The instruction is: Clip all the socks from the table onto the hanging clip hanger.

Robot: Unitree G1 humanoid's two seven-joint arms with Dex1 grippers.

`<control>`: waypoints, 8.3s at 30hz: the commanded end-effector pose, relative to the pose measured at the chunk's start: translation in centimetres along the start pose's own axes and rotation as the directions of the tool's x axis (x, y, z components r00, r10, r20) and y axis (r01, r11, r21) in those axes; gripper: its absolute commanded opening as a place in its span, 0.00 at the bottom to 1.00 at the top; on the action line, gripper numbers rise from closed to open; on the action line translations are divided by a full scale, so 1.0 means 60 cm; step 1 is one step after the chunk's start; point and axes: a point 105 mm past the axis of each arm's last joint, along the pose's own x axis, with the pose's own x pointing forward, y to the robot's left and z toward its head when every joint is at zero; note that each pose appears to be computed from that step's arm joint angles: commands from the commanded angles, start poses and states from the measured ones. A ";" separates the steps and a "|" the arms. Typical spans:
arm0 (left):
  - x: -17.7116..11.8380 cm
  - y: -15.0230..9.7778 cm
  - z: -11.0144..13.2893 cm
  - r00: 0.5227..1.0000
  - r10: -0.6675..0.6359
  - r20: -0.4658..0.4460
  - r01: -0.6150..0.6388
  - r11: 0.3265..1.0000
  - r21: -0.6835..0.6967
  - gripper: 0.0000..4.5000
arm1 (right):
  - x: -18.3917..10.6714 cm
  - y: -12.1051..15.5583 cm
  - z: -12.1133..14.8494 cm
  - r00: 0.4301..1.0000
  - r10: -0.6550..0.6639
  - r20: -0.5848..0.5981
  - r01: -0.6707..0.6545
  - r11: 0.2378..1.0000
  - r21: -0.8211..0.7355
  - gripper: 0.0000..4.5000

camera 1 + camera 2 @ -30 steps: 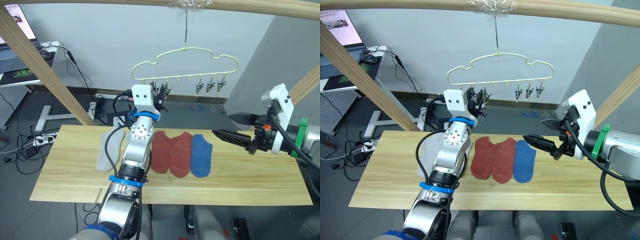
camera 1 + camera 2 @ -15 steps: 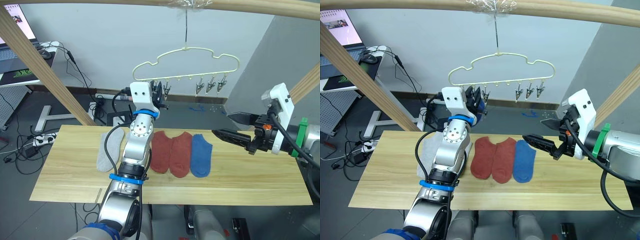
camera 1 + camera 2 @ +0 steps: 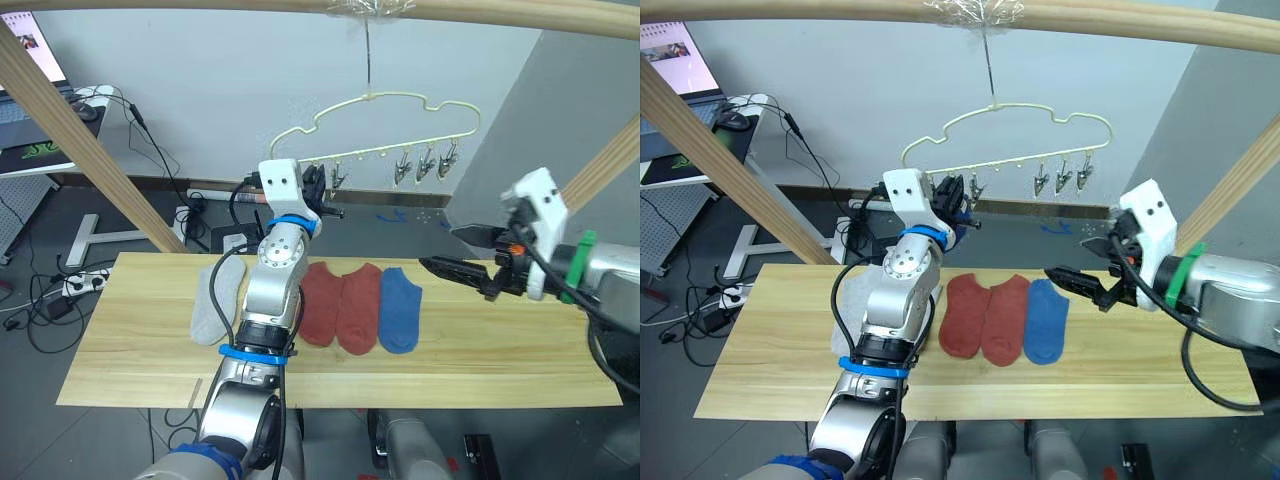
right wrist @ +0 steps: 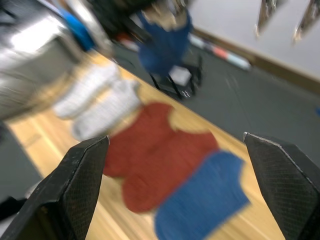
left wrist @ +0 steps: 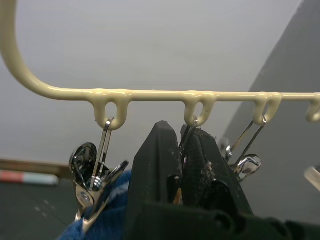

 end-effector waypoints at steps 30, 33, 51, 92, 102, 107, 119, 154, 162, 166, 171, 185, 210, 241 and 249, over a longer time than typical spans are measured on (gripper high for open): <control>-0.023 -0.026 0.044 0.958 -0.267 -0.102 0.207 0.895 -0.395 0.02 | 0.232 -0.109 -0.193 0.891 -0.018 -0.453 -0.117 0.956 -0.269 1.00; -0.025 -0.025 0.045 0.958 -0.266 -0.104 0.207 0.898 -0.389 0.02 | 0.230 -0.104 -0.208 0.873 -0.007 -0.488 -0.143 0.952 -0.270 1.00; -0.019 -0.020 0.052 0.961 -0.256 -0.101 0.200 0.903 -0.381 0.02 | 0.223 -0.097 -0.235 0.843 -0.082 -0.532 -0.175 0.893 -0.414 1.00; -0.027 0.012 0.060 0.892 -0.434 -0.130 0.194 0.625 -0.756 0.02 | 0.167 0.069 0.023 0.944 0.304 -0.124 -0.327 0.911 -0.253 0.13; -0.031 0.011 0.060 0.894 -0.427 -0.134 0.196 0.642 -0.741 0.02 | 0.185 0.070 0.048 0.943 0.311 -0.115 -0.332 0.899 -0.286 0.13; -0.034 0.008 0.056 0.893 -0.427 -0.142 0.193 0.649 -0.736 0.02 | 0.192 0.060 0.048 0.950 0.284 -0.126 -0.310 0.903 -0.299 0.13; -0.033 0.003 0.055 0.892 -0.429 -0.146 0.195 0.654 -0.731 0.02 | 0.205 0.054 0.064 0.956 0.272 -0.110 -0.293 0.903 -0.314 0.13; -0.048 -0.002 0.063 0.882 -0.458 -0.113 0.251 0.658 -0.710 0.43 | 0.222 0.053 0.095 0.959 0.272 -0.080 -0.283 0.903 -0.324 0.12; -0.073 -0.002 0.051 0.888 -0.410 -0.208 0.304 0.863 -0.403 0.44 | 0.220 0.052 0.076 0.959 0.270 -0.089 -0.285 0.912 -0.295 0.57; -0.090 -0.001 0.049 0.890 -0.399 -0.219 0.330 0.897 -0.295 0.44 | 0.199 0.039 0.043 0.961 0.254 -0.109 -0.274 0.928 -0.254 0.71; -0.116 -0.009 0.046 0.873 -0.435 -0.222 0.401 0.898 -0.183 0.44 | 0.156 0.025 0.016 0.969 0.223 -0.110 -0.242 0.948 -0.205 0.71; -0.082 -0.054 0.049 0.936 -0.351 -0.022 0.349 0.919 0.184 0.44 | 0.025 0.008 0.041 0.987 0.161 -0.024 -0.162 0.968 -0.191 0.71; 0.002 0.014 -0.007 0.995 -0.051 0.081 0.012 0.902 0.431 0.44 | -0.016 0.016 0.040 0.996 0.093 -0.010 -0.094 0.982 -0.162 0.71; -0.034 -0.026 0.030 0.976 -0.134 0.174 0.102 0.978 0.180 0.44 | -0.030 0.006 0.036 0.999 0.053 -0.015 -0.054 0.985 -0.163 0.71; -0.031 -0.034 0.025 0.977 -0.141 0.159 0.111 0.977 0.182 0.44 | -0.037 0.012 0.040 0.999 0.054 -0.010 -0.054 0.983 -0.174 0.71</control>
